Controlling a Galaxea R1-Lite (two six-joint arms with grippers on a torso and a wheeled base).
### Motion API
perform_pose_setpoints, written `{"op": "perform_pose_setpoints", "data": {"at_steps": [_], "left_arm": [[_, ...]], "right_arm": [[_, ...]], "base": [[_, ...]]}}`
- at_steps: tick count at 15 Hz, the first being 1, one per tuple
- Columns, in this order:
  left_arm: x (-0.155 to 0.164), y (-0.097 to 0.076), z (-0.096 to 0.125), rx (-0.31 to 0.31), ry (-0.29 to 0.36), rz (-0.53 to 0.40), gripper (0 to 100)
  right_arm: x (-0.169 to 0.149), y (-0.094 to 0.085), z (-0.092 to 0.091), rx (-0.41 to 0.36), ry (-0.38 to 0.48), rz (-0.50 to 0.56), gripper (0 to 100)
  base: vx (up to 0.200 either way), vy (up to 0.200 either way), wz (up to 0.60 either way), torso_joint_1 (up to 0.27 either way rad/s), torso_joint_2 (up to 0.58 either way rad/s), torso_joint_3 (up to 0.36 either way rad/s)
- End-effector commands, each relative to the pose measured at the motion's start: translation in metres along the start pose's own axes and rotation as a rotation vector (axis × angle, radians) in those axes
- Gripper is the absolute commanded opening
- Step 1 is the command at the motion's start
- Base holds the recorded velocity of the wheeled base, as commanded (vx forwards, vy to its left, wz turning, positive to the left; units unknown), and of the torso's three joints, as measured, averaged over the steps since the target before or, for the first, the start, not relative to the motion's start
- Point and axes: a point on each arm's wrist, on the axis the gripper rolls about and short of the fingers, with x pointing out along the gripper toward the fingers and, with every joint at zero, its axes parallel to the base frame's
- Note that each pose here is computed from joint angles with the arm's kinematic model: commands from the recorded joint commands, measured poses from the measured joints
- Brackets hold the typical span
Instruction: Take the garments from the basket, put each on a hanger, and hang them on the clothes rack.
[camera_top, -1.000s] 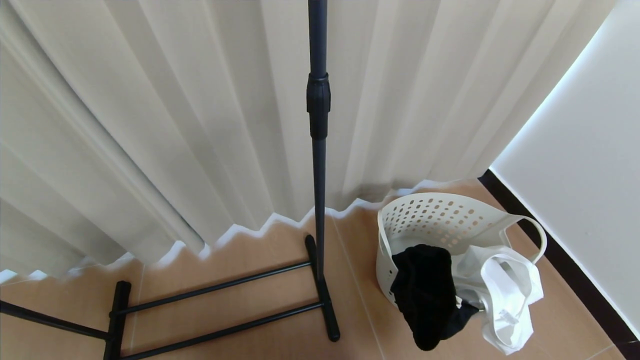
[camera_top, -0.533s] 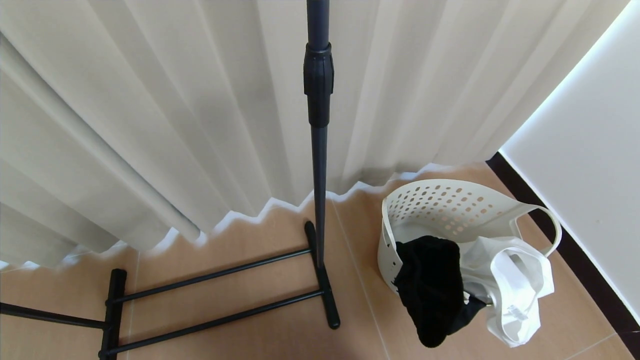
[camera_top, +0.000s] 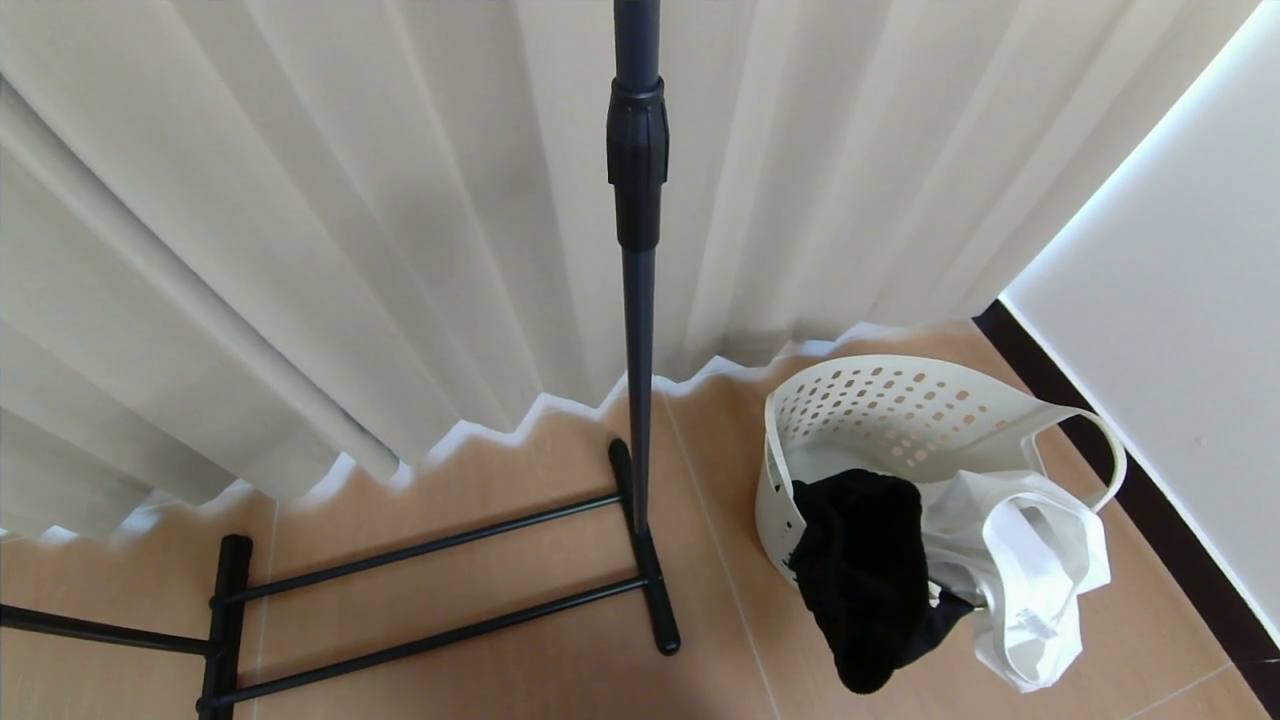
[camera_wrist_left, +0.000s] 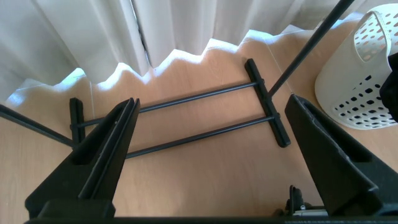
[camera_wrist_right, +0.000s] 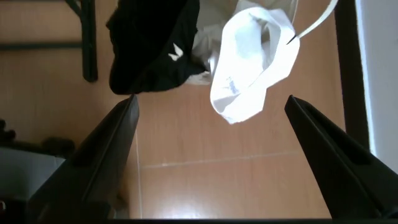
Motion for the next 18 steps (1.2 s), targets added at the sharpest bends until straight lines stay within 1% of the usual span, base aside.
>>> {"op": "perform_pose_setpoints", "data": {"at_steps": [1,2,3,4,6,8,10,14,18], "left_arm": [[0.000,0.000,0.000,0.000,0.000,0.001,100],[0.000,0.000,0.000,0.000,0.000,0.001,100],[0.000,0.000,0.000,0.000,0.000,0.001,100],[0.000,0.000,0.000,0.000,0.000,0.001,100],[0.000,0.000,0.000,0.000,0.000,0.001,100],[0.000,0.000,0.000,0.000,0.000,0.001,100],[0.000,0.000,0.000,0.000,0.000,0.001,100],[0.000,0.000,0.000,-0.001,0.000,0.001,100],[0.000,0.000,0.000,-0.001,0.000,0.001,100]], "right_arm": [[0.076,0.000,0.054,-0.184,0.275,0.046,100],[0.084,0.000,0.059,-0.195,0.290,0.051,100],[0.111,0.001,0.073,-0.221,0.334,0.042,100],[0.129,0.004,0.081,-0.241,0.354,0.028,100],[0.158,0.008,0.099,-0.257,0.360,0.006,100],[0.184,0.009,0.109,-0.259,0.370,-0.006,100],[0.207,0.011,0.113,-0.264,0.387,-0.014,100],[0.243,0.016,0.113,-0.269,0.418,-0.015,100],[0.261,0.018,0.112,-0.271,0.430,-0.012,100]], "base": [[0.000,0.000,0.00,0.000,0.00,0.000],[0.000,0.000,0.00,0.000,0.00,0.000],[0.000,0.000,0.00,0.000,0.00,0.000],[0.000,0.000,0.00,0.000,0.00,0.000],[0.000,0.000,0.00,0.000,0.00,0.000],[0.000,0.000,0.00,0.000,0.00,0.000],[0.000,0.000,0.00,0.000,0.00,0.000],[0.000,0.000,0.00,0.000,0.00,0.000],[0.000,0.000,0.00,0.000,0.00,0.000]]}}
